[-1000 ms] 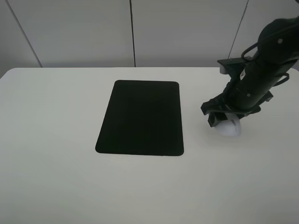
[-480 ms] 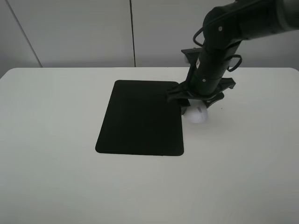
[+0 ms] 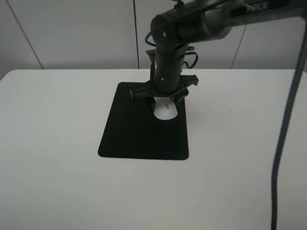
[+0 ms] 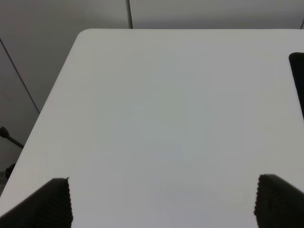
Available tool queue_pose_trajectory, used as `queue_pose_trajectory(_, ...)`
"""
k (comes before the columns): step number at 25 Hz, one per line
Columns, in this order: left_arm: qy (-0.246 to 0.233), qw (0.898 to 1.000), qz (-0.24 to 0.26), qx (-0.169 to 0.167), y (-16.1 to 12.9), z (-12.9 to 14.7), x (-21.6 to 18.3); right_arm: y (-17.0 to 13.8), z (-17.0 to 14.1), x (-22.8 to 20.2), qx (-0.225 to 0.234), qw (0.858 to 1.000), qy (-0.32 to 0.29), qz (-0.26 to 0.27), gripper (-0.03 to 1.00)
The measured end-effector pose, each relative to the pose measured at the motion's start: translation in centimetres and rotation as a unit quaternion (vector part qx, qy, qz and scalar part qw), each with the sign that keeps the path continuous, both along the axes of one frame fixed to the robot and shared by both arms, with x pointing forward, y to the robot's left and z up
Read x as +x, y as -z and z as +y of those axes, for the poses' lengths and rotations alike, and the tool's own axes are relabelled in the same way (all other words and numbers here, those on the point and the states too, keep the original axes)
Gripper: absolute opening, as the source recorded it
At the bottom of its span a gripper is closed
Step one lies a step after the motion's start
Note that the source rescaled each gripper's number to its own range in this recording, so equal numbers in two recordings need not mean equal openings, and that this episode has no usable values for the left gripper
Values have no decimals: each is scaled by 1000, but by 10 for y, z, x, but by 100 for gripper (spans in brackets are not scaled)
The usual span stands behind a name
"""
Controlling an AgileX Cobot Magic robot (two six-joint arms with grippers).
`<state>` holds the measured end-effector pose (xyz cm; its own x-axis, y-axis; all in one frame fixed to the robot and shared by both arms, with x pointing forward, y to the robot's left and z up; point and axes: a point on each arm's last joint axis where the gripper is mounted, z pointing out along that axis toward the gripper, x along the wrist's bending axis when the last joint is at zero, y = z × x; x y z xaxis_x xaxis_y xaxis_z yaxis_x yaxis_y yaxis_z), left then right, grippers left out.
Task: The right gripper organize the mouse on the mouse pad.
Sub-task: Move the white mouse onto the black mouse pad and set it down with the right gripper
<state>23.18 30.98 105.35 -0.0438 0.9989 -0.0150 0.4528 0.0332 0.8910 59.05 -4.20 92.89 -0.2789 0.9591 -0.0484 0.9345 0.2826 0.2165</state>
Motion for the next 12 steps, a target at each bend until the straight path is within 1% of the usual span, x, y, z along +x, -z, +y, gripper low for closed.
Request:
queue_pose_trajectory(2, 0, 1000, 0, 0, 0, 0, 0, 7, 14, 7, 3, 1000, 6, 0, 0)
queue_pose_trajectory(5, 0, 1000, 0, 0, 0, 0, 0, 11, 24, 13, 12, 1000, 25, -6, 0)
queue_pose_trajectory(7, 0, 1000, 0, 0, 0, 0, 0, 18, 28, 18, 16, 999, 45, -6, 0)
queue_pose_trajectory(12, 0, 1000, 0, 0, 0, 0, 0, 27, 32, 25, 17, 998, 68, -11, 0)
